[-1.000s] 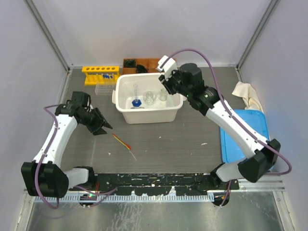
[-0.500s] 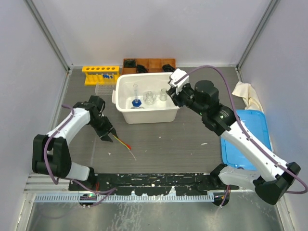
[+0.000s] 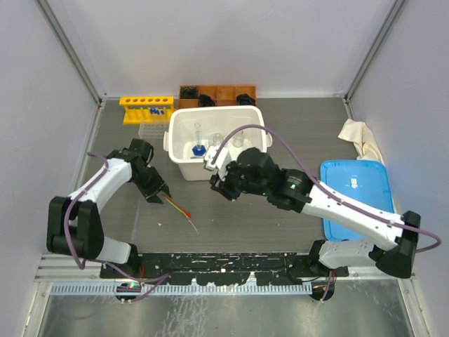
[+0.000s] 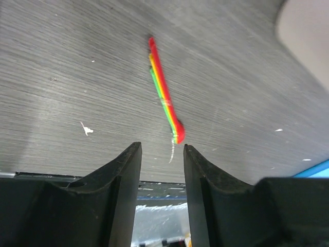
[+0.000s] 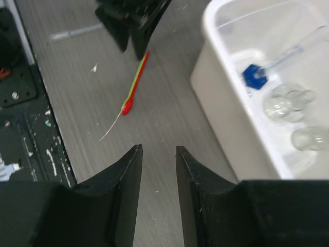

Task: Organize the chemistry lab equipment
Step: Pick up the chemistry item at the center of the board.

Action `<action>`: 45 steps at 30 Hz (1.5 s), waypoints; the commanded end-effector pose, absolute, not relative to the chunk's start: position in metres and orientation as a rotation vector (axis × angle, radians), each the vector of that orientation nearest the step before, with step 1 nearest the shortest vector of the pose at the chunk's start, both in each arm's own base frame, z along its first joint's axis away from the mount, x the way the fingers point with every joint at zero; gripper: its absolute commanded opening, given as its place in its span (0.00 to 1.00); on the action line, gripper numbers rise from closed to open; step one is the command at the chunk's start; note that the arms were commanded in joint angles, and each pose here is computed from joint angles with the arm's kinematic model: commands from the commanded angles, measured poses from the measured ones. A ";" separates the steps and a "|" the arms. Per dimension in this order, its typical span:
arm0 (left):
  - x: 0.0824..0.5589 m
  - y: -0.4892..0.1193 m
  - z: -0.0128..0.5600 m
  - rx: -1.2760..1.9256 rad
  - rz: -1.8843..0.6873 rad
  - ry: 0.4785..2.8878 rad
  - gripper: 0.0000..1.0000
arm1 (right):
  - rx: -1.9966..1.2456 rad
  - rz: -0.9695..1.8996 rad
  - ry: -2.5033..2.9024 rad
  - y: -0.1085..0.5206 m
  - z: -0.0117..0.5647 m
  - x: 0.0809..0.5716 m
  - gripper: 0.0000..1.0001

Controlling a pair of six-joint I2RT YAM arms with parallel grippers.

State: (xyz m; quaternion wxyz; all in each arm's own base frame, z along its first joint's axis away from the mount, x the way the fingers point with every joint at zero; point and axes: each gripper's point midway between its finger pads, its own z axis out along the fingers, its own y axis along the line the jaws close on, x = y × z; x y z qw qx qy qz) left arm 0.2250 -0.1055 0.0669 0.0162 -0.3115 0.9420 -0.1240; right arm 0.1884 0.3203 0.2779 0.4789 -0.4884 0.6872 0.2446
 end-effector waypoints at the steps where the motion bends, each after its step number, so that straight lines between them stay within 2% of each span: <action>1: 0.252 -0.099 0.113 -0.967 -0.443 2.667 0.42 | -1.272 0.644 1.736 0.345 0.238 0.173 0.39; 8: 0.250 -0.069 0.194 -0.944 -0.396 2.410 0.49 | -1.389 0.655 1.747 0.385 0.193 0.172 0.46; 13: 0.238 -0.045 0.222 -0.975 -0.353 2.274 0.52 | -1.456 0.656 1.769 0.411 0.161 0.177 0.47; 26: 0.215 -0.045 0.218 -1.002 -0.389 2.263 0.51 | -1.528 0.609 1.843 0.463 0.097 0.195 0.49; 40: 0.217 -0.042 0.226 -0.976 -0.372 2.254 0.52 | -1.555 0.562 1.968 0.464 0.045 0.195 0.46; 43: 0.216 -0.041 0.228 -0.972 -0.368 2.247 0.52 | -1.565 0.552 1.981 0.462 0.038 0.194 0.42; 45: 0.216 -0.040 0.229 -0.972 -0.363 2.246 0.52 | -1.573 0.541 1.995 0.461 0.033 0.194 0.36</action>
